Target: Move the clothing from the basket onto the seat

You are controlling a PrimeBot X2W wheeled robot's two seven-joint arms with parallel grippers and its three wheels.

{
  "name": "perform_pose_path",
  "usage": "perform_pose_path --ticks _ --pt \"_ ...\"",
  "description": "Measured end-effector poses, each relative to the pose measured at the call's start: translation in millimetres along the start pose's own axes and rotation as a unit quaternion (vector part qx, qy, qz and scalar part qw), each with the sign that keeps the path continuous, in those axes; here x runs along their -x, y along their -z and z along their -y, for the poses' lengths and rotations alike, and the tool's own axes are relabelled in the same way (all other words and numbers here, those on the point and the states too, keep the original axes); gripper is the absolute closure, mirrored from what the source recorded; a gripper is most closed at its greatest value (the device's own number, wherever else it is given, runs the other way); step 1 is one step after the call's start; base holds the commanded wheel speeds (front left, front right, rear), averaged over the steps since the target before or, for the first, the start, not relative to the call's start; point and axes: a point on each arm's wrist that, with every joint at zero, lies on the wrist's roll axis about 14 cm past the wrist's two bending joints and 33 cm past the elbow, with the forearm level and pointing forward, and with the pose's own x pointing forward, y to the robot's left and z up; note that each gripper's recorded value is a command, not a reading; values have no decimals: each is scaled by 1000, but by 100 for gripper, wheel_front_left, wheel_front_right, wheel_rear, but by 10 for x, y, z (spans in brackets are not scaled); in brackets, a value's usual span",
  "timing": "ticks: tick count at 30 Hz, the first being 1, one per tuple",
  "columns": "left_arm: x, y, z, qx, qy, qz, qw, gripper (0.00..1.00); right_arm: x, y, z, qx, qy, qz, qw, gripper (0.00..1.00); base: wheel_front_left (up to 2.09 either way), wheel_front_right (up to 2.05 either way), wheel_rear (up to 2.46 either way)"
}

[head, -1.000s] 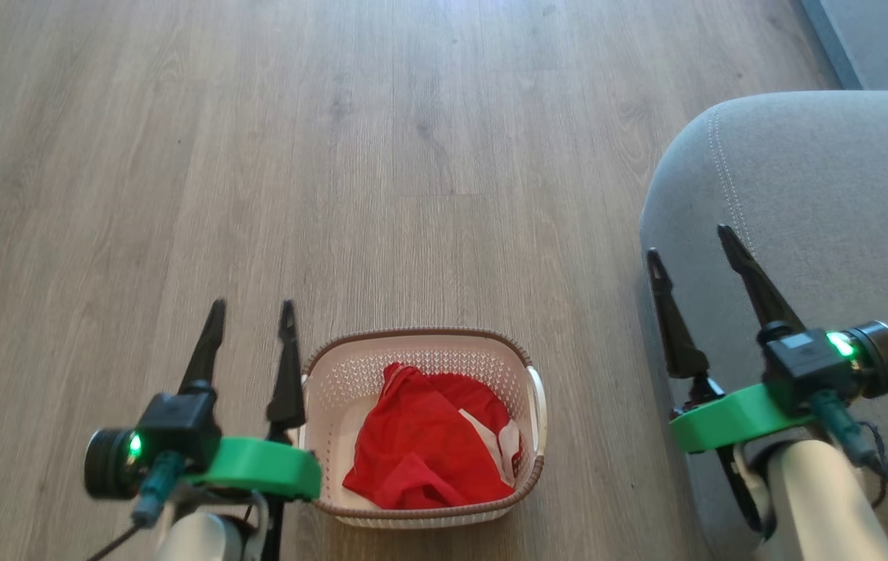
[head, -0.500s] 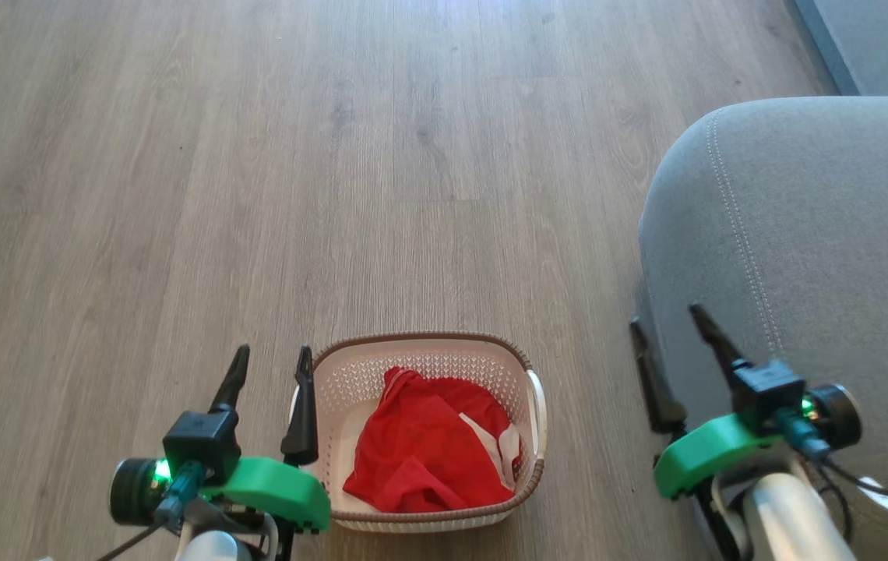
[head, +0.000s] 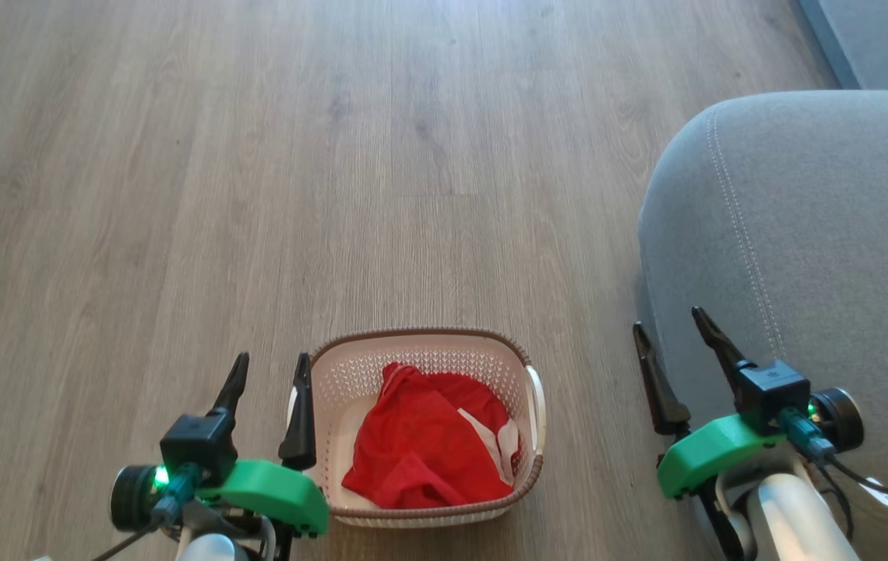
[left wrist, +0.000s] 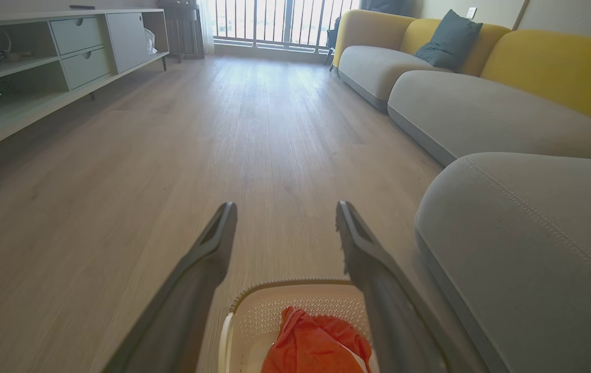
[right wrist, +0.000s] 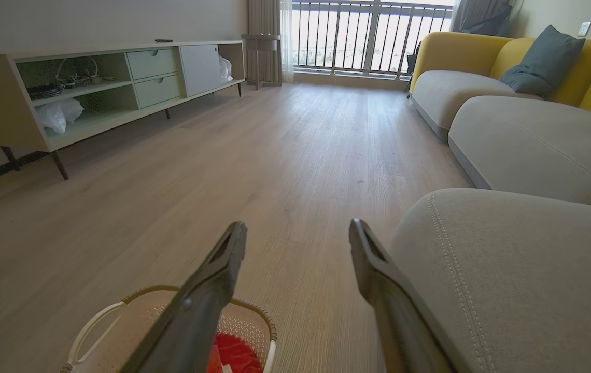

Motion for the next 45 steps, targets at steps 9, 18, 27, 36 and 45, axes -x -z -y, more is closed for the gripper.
perform_pose_path --ticks 9,18,27,36,45 --pt "-84 244 0 7 3 -37 999 0 -87 128 167 -5 22 -16 1000 0 0 0 0" --pt "-584 656 76 1 29 -83 996 0 -384 357 584 2 72 -35 997 0 0 0 0" --pt "-1088 1620 192 -14 76 -180 981 0 -779 942 807 13 87 -78 993 0 0 0 0" --pt "-1073 2778 231 -46 133 -306 942 0 -862 1651 866 3 91 -136 987 0 0 0 0" --pt "-1067 3678 301 -42 172 -391 903 0 -792 2205 812 -11 81 -184 979 0 0 0 0"
